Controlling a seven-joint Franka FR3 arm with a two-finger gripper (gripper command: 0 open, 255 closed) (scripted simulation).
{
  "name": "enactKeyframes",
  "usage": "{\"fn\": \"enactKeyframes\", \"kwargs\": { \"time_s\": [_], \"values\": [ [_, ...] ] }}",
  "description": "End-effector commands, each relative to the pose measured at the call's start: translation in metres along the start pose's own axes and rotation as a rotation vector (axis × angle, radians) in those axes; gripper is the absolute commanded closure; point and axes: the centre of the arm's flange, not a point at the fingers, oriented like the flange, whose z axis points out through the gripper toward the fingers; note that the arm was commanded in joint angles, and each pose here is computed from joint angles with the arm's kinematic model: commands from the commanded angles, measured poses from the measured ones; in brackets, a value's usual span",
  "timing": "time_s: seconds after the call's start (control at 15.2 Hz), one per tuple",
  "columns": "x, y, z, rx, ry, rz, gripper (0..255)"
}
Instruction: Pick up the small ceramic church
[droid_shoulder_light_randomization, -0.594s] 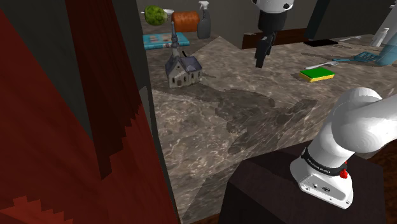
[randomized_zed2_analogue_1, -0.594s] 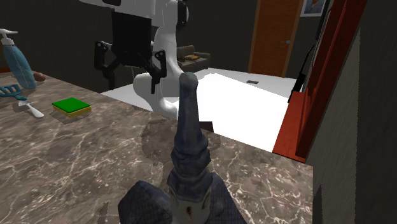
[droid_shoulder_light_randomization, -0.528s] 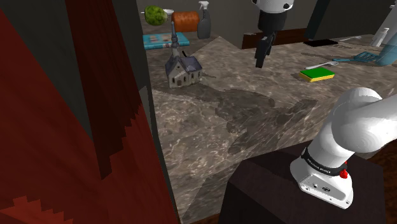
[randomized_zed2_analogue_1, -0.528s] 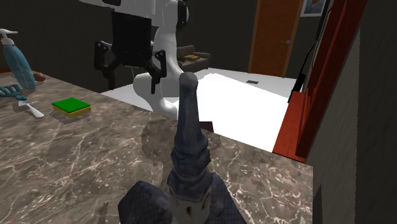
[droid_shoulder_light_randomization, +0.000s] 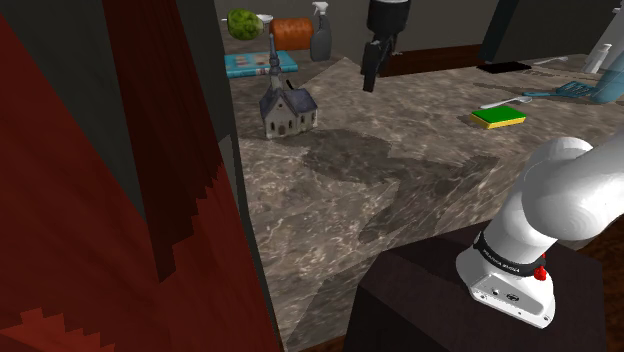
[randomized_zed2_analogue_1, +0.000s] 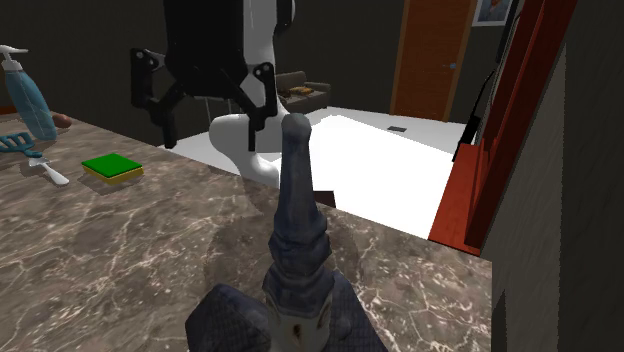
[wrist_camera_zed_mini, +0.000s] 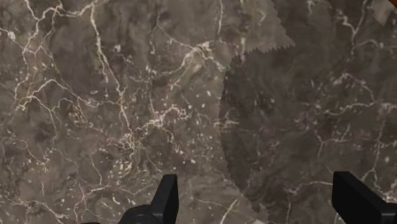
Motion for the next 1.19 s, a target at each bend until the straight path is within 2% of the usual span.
{"fn": "enactKeyframes", "kwargs": {
  "time_s": [0.0, 1.12],
  "values": [
    [0.021, -0.004, -0.007, 0.016, 0.023, -0.010, 0],
    [0.195, -0.034, -0.085, 0.151, 0.208, -0.091, 0]
  ]
}}
